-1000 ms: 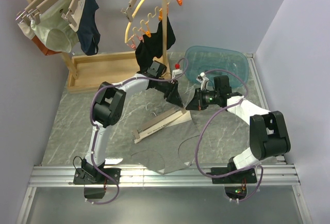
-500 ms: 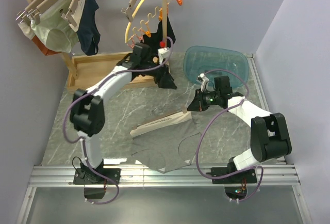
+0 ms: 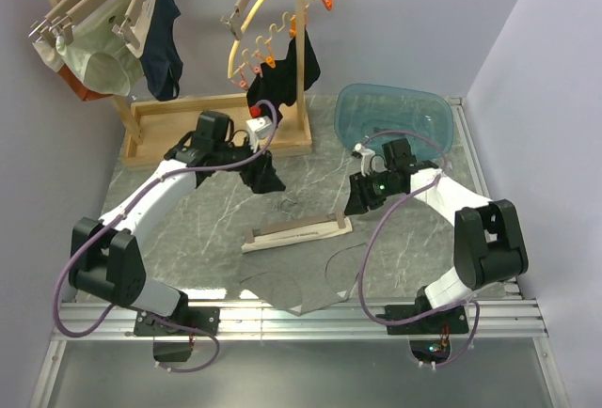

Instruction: Clip the underwear to the hanger

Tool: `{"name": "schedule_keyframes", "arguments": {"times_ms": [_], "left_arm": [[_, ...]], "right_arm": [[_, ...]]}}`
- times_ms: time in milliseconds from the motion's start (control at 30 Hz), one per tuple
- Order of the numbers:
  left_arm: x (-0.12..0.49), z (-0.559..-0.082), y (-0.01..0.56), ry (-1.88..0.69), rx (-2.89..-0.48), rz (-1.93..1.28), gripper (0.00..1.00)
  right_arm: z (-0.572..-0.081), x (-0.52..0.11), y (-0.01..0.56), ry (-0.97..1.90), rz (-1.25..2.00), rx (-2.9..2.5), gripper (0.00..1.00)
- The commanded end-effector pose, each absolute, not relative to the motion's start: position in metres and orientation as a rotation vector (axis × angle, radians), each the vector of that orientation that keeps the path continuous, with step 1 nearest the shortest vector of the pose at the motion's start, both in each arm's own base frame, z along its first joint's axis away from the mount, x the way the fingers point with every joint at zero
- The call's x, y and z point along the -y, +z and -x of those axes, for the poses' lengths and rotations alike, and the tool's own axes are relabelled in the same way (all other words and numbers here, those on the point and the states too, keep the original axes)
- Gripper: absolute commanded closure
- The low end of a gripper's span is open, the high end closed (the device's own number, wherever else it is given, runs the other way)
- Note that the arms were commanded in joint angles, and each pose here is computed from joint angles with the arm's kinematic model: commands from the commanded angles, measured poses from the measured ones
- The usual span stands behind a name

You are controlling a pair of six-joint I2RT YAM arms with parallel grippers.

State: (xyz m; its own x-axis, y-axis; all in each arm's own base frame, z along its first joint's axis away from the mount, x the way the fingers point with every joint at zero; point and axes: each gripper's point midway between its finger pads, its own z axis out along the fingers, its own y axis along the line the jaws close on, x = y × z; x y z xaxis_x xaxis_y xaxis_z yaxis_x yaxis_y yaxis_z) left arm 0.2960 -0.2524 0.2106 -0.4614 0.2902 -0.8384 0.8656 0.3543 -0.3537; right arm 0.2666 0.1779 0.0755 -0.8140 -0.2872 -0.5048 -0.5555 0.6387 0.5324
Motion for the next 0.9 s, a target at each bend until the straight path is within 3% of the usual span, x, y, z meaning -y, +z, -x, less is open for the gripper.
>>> {"name": "schedule_keyframes", "arguments": {"times_ms": [0, 133, 300, 333, 367, 867], "left_arm": [[0.234, -0.297, 0.22, -1.019, -1.916, -0.939, 0.2], [0.222, -0.295, 0.224, -1.013, -1.953, -0.866, 0.19], [0.21, -0.288, 0.238, -1.062, -1.968, -0.796, 0.14], [0.204, -0.29, 0.243, -1.07, -1.97, -0.758, 0.05], [0.201, -0.289, 0.247, -1.071, -1.956, -0.755, 0.01], [0.163, -0.292, 0.255, -1.154, -1.966, -0.55, 0.01]], "right_arm": [[-0.29, -0.17, 0.094, 0.776, 0.802, -2.42, 0.52], [-0.309, -0.182, 0.114, 0.583, 0.958, -2.325, 0.47], [-0.303, -0.22, 0.111, 0.477, 1.266, -2.232, 0.34], [-0.304, -0.225, 0.112, 0.463, 1.305, -2.216, 0.33], [-0.305, -0.227, 0.104, 0.432, 1.365, -2.212, 0.33], [-0.277, -0.293, 0.051, 0.442, 1.746, -2.086, 0.4]]}}
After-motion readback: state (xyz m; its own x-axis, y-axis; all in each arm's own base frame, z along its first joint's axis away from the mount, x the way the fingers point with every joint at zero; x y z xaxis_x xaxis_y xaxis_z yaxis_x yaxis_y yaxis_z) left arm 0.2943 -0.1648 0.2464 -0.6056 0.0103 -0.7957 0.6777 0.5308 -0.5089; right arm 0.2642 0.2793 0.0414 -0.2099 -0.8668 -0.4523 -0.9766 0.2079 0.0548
